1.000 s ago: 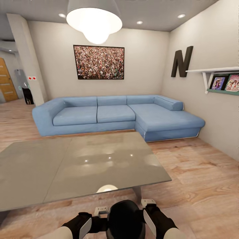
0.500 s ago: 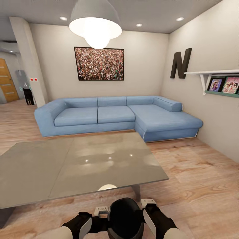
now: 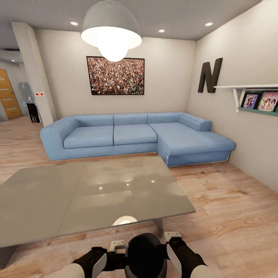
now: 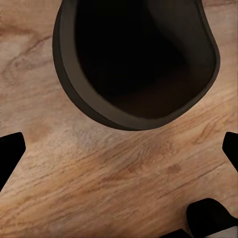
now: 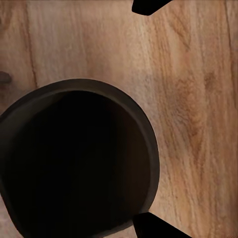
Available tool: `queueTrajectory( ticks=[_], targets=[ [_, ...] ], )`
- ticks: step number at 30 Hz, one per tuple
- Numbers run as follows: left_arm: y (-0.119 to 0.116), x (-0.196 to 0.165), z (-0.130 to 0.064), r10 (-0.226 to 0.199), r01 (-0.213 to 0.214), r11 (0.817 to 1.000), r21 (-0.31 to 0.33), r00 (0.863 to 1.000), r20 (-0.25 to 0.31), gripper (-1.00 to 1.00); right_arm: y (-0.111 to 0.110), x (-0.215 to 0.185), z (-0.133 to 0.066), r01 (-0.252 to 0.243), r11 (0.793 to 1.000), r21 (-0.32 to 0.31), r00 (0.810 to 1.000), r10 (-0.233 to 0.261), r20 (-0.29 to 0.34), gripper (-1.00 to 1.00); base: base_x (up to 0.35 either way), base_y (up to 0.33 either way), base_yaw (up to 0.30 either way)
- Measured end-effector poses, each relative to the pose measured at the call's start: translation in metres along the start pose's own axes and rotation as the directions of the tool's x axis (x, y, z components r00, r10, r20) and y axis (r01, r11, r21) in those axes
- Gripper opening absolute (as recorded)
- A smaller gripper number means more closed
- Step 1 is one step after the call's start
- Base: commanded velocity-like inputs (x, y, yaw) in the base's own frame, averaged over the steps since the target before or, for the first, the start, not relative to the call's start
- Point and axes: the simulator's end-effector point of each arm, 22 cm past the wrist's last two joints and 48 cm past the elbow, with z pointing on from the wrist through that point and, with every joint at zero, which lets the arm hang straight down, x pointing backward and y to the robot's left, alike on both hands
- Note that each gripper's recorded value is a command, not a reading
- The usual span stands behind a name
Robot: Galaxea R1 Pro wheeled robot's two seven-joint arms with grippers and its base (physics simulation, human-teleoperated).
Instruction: Place each of the two pumpkins and all three candles from the living room inside a cabinet in the living room (use any cabinet), then make sure every cabinet is closed, and position the cauldron so it is next to a table in the living room.
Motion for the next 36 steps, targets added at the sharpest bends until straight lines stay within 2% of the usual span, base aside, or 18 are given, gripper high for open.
queueTrajectory(
  ticks=[19, 36],
  targets=[
    [-0.013, -0.020, -0.032, 0.000, 0.000, 1.000, 0.000, 1.000, 0.000, 1.00, 0.002, -0.021, -0.033, 0.000, 1.000, 0.000, 1.000, 0.000, -0.001, 1.00, 0.000, 0.000, 0.000],
    [-0.024, -0.035, -0.059, 0.000, 0.000, 1.000, 0.000, 1.000, -0.001, 1.00, 0.005, -0.039, -0.062, 0.000, 1.000, -0.002, 1.000, 0.000, -0.001, 1.00, -0.085, 0.000, 0.000]
  ],
)
